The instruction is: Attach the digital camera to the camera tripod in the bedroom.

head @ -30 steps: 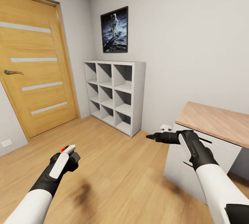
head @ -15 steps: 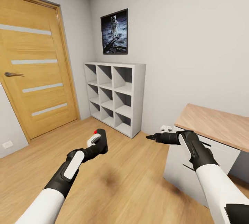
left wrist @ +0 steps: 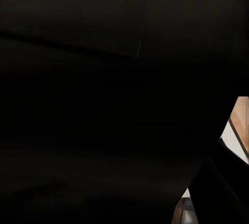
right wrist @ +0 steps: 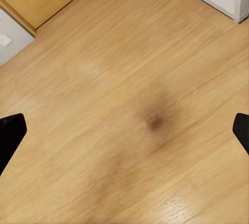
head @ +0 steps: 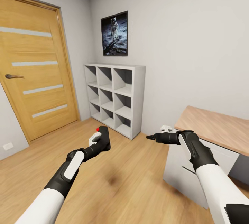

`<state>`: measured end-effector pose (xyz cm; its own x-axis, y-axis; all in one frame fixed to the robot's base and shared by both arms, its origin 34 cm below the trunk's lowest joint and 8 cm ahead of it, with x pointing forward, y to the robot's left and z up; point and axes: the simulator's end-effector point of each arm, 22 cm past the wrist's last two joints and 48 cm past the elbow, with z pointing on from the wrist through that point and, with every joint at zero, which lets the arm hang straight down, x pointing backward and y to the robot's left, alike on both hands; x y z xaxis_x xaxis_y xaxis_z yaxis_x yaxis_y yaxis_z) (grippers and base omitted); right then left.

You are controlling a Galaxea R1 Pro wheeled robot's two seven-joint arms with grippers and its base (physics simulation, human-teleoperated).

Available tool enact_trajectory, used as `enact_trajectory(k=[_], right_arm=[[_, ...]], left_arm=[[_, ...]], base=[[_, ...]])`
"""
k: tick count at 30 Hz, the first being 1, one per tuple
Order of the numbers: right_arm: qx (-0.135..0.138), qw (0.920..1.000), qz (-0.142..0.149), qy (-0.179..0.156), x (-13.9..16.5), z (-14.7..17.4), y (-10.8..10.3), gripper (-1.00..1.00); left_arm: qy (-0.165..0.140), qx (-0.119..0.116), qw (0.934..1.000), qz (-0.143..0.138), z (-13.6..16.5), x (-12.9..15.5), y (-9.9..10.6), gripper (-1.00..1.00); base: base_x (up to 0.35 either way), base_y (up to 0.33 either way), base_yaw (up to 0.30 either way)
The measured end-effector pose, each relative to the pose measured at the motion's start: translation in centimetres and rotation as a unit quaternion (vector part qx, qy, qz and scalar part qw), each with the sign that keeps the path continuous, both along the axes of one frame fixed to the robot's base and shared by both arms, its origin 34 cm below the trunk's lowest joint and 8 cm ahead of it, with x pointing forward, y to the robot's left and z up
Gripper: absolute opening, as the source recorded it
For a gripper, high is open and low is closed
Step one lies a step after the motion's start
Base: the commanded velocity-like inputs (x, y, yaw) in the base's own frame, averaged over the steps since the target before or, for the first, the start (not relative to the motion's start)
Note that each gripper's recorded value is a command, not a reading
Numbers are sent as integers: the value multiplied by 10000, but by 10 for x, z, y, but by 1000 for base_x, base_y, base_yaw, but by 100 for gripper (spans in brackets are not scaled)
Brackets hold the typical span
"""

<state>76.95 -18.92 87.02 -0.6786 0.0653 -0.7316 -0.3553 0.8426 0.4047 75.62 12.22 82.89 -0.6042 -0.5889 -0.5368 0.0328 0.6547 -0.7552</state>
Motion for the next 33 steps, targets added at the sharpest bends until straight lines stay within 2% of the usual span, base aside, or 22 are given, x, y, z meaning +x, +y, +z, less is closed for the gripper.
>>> enact_trajectory(k=[33], right_arm=[[-4,10000,18,7,3,55,2,100]], left_arm=[[19,-4,10000,15,55,3,0,-100]], base=[[0,0,0]])
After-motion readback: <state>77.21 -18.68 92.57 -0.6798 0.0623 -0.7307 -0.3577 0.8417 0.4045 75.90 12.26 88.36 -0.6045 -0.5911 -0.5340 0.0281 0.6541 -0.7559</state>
